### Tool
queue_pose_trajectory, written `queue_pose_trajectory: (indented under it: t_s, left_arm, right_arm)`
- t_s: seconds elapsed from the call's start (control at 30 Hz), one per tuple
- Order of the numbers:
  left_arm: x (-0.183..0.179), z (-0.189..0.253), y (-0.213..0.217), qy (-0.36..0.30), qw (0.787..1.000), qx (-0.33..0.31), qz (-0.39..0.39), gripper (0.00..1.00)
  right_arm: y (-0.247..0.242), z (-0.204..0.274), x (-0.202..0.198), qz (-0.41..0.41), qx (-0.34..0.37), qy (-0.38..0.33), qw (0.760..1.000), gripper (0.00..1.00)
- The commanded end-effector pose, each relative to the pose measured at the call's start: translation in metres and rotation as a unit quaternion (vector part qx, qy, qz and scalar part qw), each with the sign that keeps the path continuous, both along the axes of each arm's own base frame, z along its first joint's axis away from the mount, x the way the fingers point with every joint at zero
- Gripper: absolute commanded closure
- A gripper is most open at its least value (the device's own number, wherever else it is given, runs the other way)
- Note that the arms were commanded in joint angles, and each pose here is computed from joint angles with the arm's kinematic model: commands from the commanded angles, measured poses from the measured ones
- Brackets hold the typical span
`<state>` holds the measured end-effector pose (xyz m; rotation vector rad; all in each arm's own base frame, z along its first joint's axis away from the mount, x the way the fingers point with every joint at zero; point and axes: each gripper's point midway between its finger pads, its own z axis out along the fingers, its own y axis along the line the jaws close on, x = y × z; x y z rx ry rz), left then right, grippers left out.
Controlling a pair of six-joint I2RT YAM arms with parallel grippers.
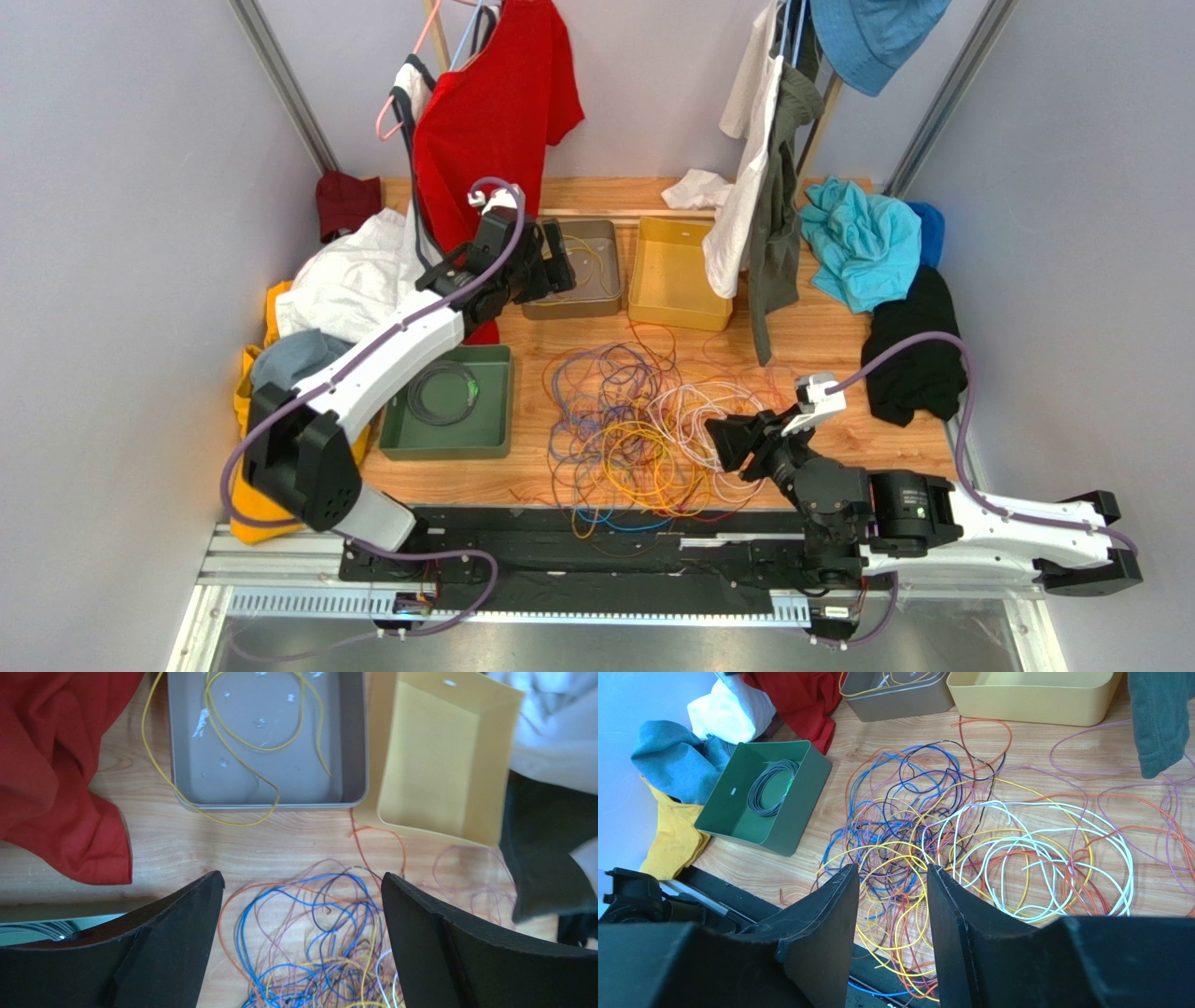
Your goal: Untangle the cables
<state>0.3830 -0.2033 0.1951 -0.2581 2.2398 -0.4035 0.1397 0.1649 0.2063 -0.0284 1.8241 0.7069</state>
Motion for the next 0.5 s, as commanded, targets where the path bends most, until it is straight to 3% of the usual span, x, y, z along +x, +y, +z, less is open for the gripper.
queue_pose_trajectory:
  t_s: [0.0, 0.13, 0.37, 0.47]
  left_arm:
    - [0.008, -0.042, 0.013, 0.065, 0.996, -0.041, 0.05, 0.13]
    - [0.016, -0.061, 0.013, 0.069, 0.989, -0.104, 0.08, 0.16]
    - [0.004, -0.071, 0.006, 0.085, 0.986, -0.127, 0.062, 0.14]
    - [-0.008, -0.071, 0.012, 0.086, 0.988, -0.111, 0.058, 0.07]
  right_arm:
    - [-0.005, 0.008, 0.004, -0.013, 0.017, -0.012, 1.0, 0.56]
    - [-0.007, 0.009, 0.003, -0.008, 0.017, -0.013, 1.0, 0.56]
    - [0.001, 0.008, -0.002, 0.017, 0.019, -0.012, 1.0, 0.57]
    - [0.01, 0.009, -0.004, 0.032, 0.008, -0.022, 0.999, 0.57]
